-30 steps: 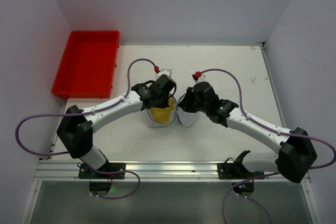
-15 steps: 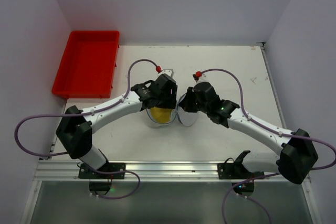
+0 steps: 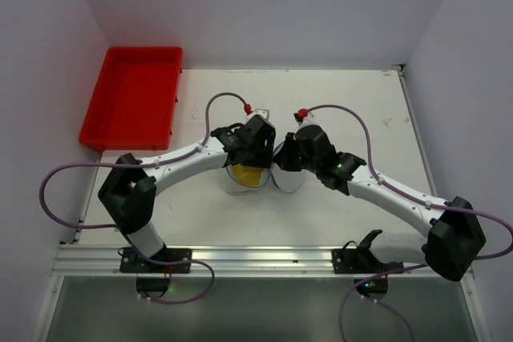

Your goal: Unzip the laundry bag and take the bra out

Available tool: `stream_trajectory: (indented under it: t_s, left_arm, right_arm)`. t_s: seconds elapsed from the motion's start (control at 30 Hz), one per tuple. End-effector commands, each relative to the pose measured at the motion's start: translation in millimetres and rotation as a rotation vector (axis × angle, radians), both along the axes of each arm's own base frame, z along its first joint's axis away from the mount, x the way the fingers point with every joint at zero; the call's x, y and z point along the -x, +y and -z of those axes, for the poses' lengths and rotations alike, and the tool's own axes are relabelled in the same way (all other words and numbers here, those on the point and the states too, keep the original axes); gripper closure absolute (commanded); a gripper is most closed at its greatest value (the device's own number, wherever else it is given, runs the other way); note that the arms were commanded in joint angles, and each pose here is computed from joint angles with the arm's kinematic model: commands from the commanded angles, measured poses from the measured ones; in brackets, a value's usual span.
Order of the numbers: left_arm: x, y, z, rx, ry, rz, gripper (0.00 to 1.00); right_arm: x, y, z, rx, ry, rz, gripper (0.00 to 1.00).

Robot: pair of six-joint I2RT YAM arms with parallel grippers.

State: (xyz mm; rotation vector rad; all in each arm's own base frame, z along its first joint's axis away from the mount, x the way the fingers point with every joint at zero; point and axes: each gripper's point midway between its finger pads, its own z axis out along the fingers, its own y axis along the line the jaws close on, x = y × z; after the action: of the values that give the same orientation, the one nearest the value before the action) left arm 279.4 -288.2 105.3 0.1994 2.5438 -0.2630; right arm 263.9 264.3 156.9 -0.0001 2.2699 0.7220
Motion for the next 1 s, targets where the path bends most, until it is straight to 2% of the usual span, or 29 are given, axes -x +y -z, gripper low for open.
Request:
stream_trajectory:
  t_s: [0.0,0.13,0.23,0.3,0.4,0.43,0.5,0.53,0.57,0.87,0.97]
  left_arm:
    - [-9.1,-7.1,0.7,-0.007,-0.023,-0.014,0.28]
    - [-15.0,4.6,13.5,-0.075,-0.034,-0.069,0.32]
    - [-15.0,14.3,23.3,-0.127,-0.029,-0.094,0.38]
    - [-14.0,19.3,28.1,-0.146,-0.030,-0.105,0.46]
    - [-16.3,23.7,30.6,-0.159,-0.042,-0.124,0.61]
    - [-17.4,24.0,30.4,-0.161,-0.048,-0.126,0.72]
    - [-17.8,24.1,30.2,-0.162,-0.051,-0.124,0.84]
    - [-17.9,23.7,29.6,-0.160,-0.052,-0.123,0.94]
    - [-18.2,22.9,28.9,-0.156,-0.054,-0.121,0.98]
    - [-19.8,42.8,11.2,-0.138,-0.101,-0.163,1.00]
    - [-19.1,52.1,-8.7,-0.077,-0.143,-0.182,1.00]
  right_arm:
    - [-4.9,7.3,-28.2,-0.052,-0.082,-0.022,1.00]
    - [-1.7,8.8,-32.2,-0.069,-0.081,-0.032,1.00]
    - [-1.2,7.4,-36.4,-0.076,-0.091,-0.032,1.00]
    - [-0.3,7.3,-38.3,-0.079,-0.095,-0.033,1.00]
    - [0.3,7.3,-40.1,-0.086,-0.095,-0.034,1.00]
    - [1.7,8.2,-41.2,-0.091,-0.095,-0.041,1.00]
    - [2.9,8.7,-41.3,-0.094,-0.094,-0.044,1.00]
    - [2.8,8.4,-41.8,-0.094,-0.096,-0.043,1.00]
    - [3.4,8.2,-42.7,-0.096,-0.099,-0.043,1.00]
    - [1.0,-4.8,-31.5,-0.043,-0.123,-0.012,1.00]
    - [1.7,-12.4,-24.1,-0.031,-0.153,-0.001,1.00]
